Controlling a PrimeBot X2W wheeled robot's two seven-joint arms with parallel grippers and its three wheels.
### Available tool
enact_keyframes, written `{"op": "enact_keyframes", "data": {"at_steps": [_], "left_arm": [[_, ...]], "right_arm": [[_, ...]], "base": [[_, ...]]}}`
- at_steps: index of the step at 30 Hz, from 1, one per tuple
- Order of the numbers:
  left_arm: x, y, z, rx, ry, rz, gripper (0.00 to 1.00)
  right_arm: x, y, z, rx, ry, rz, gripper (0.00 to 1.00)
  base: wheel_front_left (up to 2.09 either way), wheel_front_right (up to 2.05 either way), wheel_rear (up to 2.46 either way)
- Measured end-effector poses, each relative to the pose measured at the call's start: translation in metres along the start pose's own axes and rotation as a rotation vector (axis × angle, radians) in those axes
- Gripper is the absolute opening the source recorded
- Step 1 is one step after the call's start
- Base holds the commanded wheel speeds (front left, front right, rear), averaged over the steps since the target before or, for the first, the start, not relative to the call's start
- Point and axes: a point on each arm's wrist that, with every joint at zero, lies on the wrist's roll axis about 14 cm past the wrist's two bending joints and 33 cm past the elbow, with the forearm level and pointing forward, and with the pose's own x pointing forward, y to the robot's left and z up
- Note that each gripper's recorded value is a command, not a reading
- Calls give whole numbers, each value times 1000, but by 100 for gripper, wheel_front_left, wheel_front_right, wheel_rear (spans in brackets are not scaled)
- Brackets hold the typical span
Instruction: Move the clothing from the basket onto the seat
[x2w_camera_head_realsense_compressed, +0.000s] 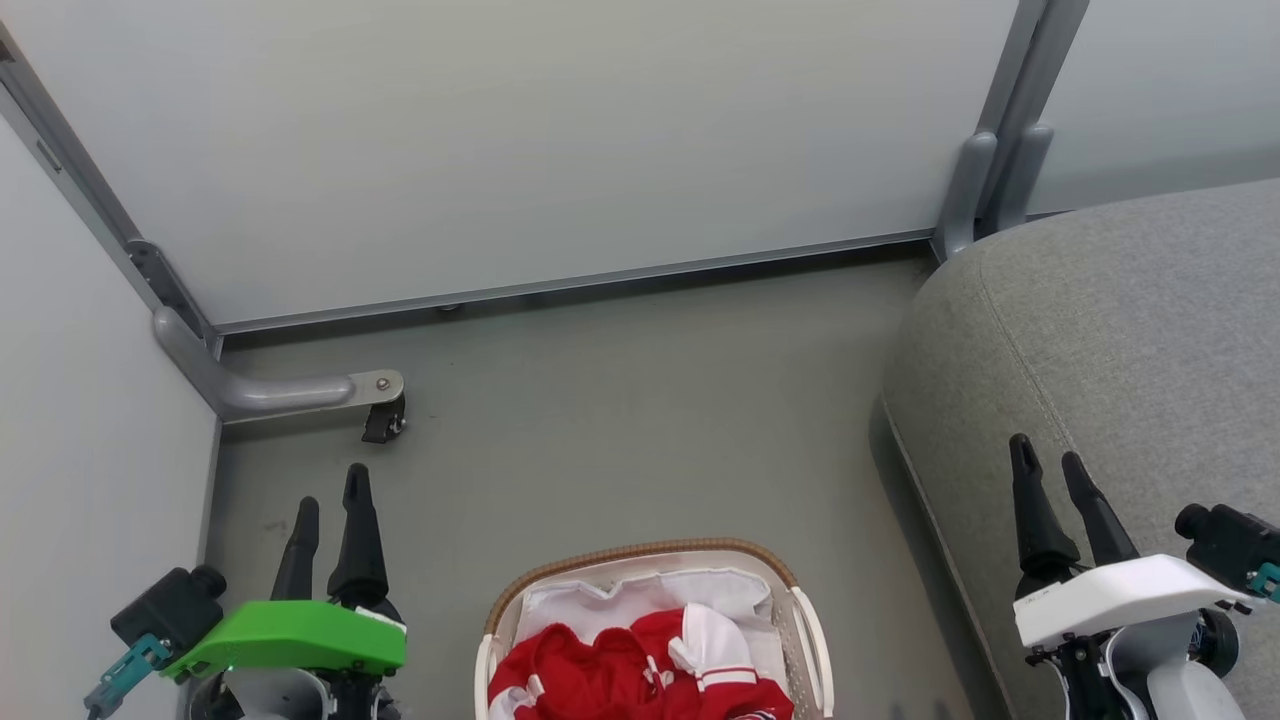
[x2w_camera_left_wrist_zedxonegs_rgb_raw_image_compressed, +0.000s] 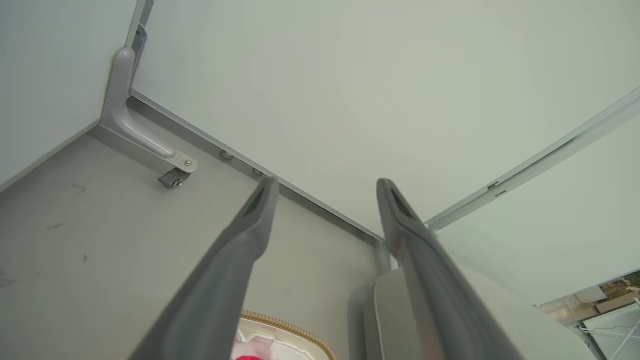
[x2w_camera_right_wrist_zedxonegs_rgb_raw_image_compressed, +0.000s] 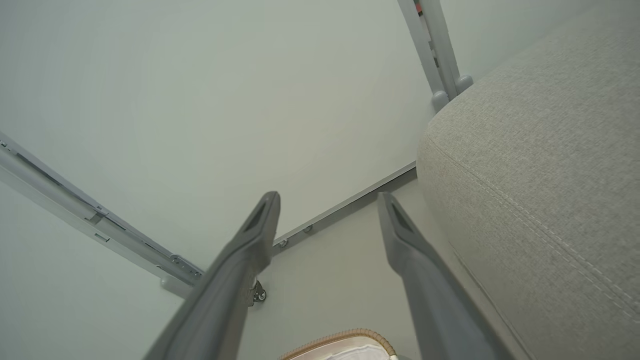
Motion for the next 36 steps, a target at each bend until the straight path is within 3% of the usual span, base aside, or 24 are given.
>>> {"op": "enact_keyframes", "data": {"at_steps": [36], "left_arm": [[-9,9,-16,334,11,2,100]], "right_arm": [[1,10,-13,-386,10,75,100]], "base": [[0,0,0]]}}
